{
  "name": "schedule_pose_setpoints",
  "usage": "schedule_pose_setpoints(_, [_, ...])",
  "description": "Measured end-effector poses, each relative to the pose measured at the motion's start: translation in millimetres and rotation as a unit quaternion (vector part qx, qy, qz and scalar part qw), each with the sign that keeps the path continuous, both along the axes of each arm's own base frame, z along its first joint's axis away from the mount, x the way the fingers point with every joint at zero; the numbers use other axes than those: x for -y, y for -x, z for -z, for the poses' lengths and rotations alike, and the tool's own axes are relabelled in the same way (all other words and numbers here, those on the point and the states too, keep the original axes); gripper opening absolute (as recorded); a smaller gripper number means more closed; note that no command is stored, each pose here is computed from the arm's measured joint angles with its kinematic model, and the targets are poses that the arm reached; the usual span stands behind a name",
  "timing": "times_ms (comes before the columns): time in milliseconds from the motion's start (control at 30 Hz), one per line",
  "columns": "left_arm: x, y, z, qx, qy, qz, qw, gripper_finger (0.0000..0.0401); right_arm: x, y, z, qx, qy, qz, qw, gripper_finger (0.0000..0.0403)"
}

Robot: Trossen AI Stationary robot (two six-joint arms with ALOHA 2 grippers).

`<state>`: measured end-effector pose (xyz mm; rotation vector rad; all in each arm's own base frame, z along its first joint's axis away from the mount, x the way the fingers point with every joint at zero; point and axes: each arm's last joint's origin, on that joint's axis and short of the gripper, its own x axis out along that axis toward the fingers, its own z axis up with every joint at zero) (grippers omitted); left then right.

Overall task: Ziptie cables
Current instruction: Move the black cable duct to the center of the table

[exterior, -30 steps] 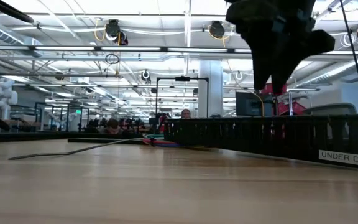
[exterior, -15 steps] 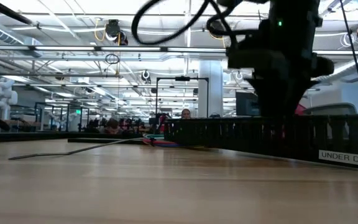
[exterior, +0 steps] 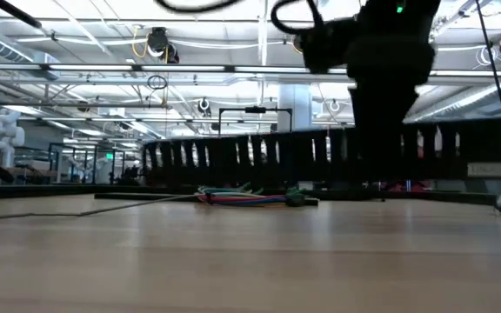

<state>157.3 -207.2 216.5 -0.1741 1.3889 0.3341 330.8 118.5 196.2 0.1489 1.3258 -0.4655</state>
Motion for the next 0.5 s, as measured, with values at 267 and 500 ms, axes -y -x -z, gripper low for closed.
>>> schedule_pose_setpoints(267, [0.1,0.2,-0.1,-0.003,0.002,-0.001,1.0,0.0,11.6,-6.3,-16.9,-0.023,-0.01,-0.142,0.99,0.0001])
schedule_pose_setpoints(500, [-0.1,0.2,0.0,-0.005,0.002,-0.002,1.0,0.0,5.8,8.5,-10.1,-0.091,-0.016,-0.198,0.976,0.0001])
